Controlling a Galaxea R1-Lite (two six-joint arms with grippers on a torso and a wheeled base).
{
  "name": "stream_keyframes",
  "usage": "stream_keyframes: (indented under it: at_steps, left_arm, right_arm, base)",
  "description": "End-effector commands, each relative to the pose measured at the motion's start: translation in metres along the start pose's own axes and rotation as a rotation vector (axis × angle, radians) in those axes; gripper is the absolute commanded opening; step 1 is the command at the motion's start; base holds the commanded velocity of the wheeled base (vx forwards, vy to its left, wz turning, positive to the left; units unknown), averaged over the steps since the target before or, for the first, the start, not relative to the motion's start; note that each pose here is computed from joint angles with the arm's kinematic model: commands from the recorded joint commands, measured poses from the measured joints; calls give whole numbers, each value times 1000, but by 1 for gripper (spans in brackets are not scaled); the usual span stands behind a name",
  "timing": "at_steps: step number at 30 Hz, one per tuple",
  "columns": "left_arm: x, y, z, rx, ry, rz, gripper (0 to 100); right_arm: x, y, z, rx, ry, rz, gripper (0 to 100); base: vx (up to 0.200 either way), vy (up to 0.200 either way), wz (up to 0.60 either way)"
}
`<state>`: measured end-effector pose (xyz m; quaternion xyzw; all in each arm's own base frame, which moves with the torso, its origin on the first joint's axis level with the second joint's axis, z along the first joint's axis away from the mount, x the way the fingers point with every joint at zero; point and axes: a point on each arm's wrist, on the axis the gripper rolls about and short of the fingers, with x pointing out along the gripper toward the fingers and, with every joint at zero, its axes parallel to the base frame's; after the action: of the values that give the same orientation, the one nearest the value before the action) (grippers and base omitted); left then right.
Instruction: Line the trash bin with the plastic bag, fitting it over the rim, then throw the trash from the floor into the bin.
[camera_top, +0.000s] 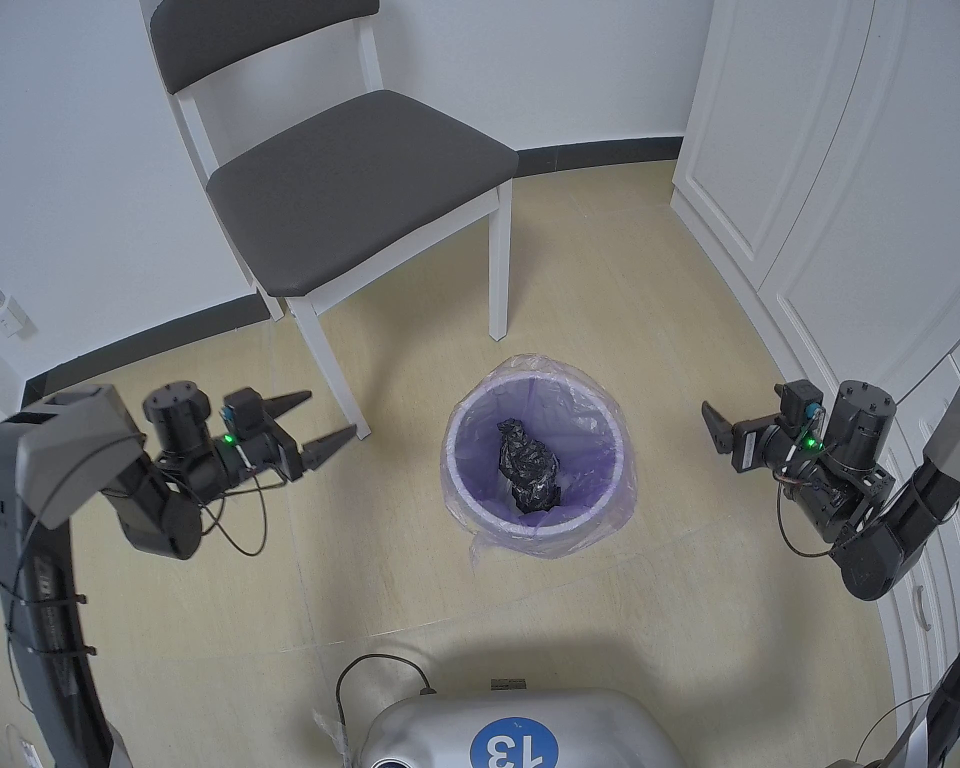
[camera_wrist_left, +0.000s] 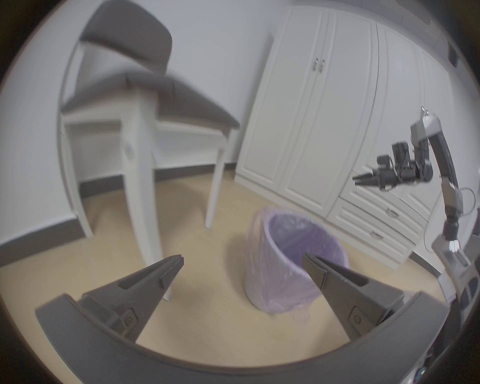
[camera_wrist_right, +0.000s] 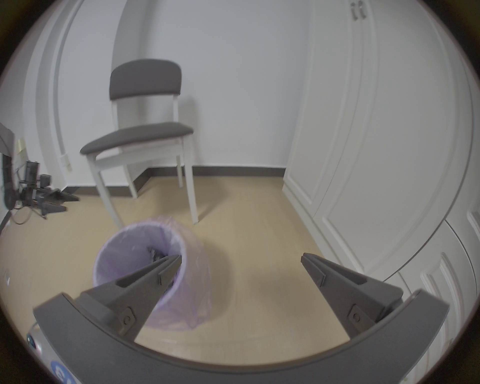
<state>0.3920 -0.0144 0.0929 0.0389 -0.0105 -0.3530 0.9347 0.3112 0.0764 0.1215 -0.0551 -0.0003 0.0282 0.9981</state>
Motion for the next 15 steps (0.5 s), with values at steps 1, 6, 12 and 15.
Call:
stream_keyframes:
  at_steps: [1,6,12,15]
  left_arm:
    - [-113,-42,116,95,-225,208,100]
    - [-180,-76,178,97,-314,307,100]
    - [-240,-141,226,-13,-379,323,100]
    - [-260,-178,233,-57,-419,268,100]
  right_arm:
    - [4,-4,69,132,-288,-88,100]
    - [-52,-21,124,156,-377,-92,100]
    - [-138,-43,153,171,-432,-102,100]
    - [-182,-53,141,175,-446,-134,100]
  base:
    - [0,0,0]
    - [0,0,0]
    - [0,0,0]
    - [0,0,0]
